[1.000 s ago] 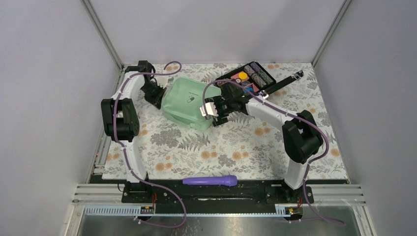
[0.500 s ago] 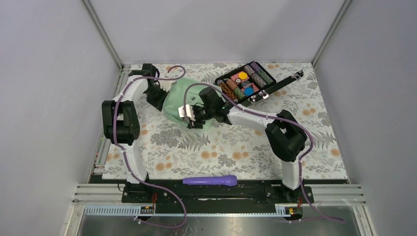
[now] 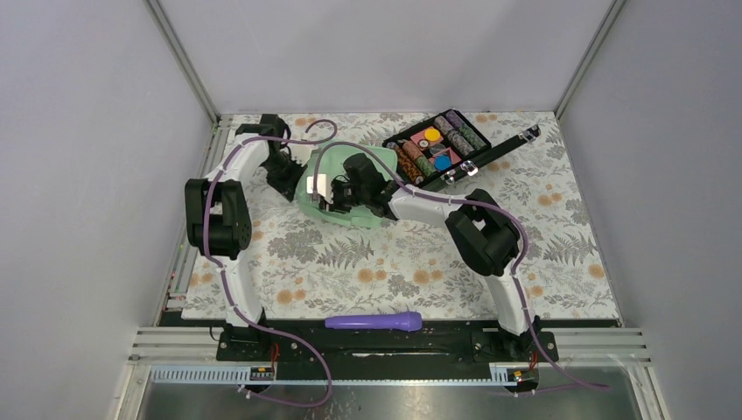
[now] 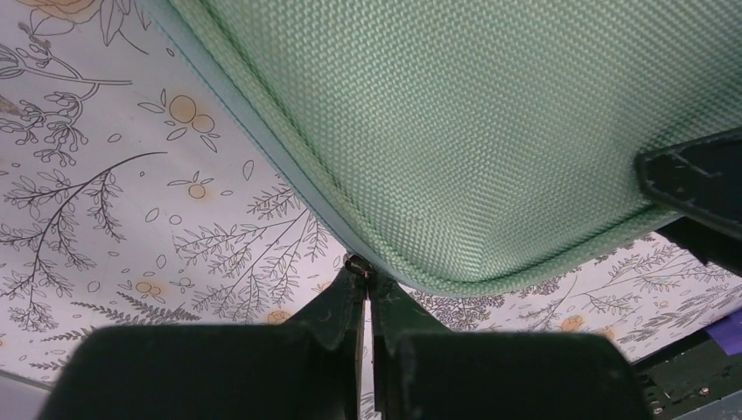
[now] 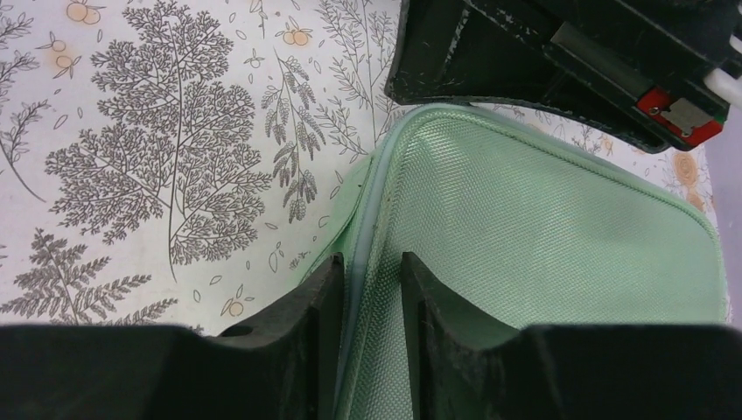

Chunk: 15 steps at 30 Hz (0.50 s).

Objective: Organize the medicine kit

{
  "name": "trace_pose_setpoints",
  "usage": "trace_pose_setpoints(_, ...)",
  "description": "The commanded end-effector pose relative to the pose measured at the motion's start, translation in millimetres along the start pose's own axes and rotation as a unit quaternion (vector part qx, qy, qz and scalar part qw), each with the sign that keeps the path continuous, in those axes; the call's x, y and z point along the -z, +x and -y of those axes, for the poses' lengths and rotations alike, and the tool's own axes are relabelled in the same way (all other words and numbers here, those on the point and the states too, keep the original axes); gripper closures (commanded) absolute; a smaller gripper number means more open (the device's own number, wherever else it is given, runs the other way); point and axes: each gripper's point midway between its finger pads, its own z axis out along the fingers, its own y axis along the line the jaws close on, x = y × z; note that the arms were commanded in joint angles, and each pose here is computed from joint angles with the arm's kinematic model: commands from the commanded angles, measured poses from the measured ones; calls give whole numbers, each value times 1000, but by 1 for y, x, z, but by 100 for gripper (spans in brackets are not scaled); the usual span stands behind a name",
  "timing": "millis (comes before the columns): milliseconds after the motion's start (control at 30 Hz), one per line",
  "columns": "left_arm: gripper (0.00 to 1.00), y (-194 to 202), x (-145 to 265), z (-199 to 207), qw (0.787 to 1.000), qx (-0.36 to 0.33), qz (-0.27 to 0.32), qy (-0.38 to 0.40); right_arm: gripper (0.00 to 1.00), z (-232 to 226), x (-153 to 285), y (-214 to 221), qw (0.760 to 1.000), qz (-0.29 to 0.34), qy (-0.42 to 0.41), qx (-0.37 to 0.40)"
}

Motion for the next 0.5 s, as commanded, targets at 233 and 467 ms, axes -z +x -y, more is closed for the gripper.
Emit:
trace_pose_setpoints(233,100,31,48,91,990,44,1,137,99,48,-16,-2,996,-2,90,7)
trace_pose_setpoints(467,100,5,56,142,956,83,60,276,100,47,-16,0,996,-2,82,16)
